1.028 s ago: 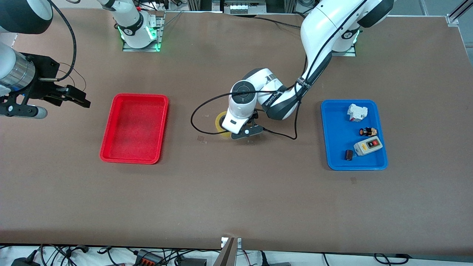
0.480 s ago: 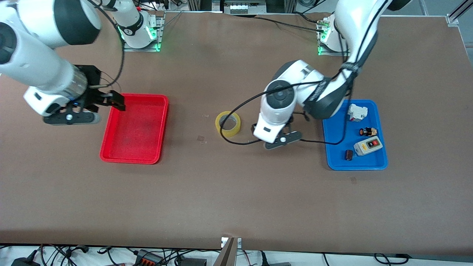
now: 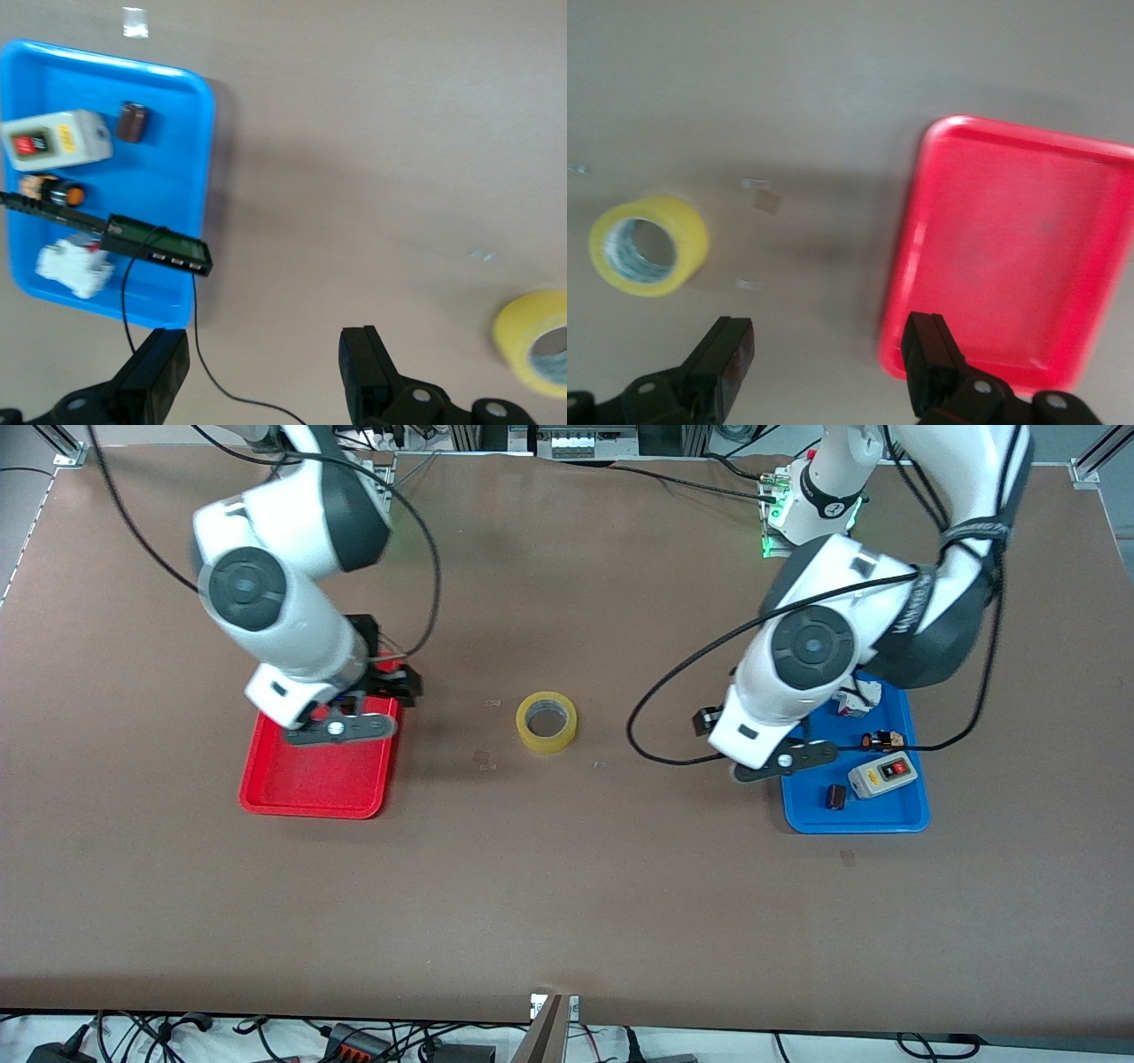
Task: Place and move tape with both arms
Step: 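Release the tape with the left gripper while the right gripper reaches it, then grasp the tape roll with the right gripper while the left gripper withdraws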
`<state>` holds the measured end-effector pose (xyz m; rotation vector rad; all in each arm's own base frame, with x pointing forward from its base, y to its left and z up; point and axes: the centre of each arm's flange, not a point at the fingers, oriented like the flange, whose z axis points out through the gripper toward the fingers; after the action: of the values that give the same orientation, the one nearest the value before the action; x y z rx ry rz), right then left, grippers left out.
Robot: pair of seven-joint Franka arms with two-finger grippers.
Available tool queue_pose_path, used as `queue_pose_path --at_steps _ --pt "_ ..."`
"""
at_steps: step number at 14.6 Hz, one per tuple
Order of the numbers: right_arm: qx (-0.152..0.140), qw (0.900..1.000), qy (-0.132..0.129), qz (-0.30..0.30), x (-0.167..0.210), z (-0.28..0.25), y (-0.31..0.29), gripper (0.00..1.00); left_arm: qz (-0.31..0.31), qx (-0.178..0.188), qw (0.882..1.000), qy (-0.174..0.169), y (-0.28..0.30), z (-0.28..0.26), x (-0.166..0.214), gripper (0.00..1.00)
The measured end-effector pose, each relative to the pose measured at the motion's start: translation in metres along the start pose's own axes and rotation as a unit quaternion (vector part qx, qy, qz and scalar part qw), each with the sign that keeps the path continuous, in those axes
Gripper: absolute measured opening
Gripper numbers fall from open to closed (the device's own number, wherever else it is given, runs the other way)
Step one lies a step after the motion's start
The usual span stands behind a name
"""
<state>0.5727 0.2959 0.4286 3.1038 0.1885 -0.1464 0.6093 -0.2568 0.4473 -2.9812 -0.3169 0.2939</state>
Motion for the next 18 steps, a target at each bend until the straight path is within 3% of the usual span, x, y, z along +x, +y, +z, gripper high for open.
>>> queue_pose_path --at_steps 6,13,18 --pt "0.0 1.0 -0.001 -0.013 -0.005 0.09 -0.094 0.98 0.06 0.007 0.998 -0.031 -0.106 -0.037 0.015 1.0" --pt "0.009 1.0 0.009 -0.016 -0.012 0.176 -0.151 0.98 0.087 -0.022 0.995 -0.041 -0.195 -0.073 0.031 1.0" --pt "0.014 1.0 0.015 -0.017 -0.014 0.22 -0.156 0.98 0.103 -0.039 0.993 -0.033 -0.222 -0.092 0.028 1.0"
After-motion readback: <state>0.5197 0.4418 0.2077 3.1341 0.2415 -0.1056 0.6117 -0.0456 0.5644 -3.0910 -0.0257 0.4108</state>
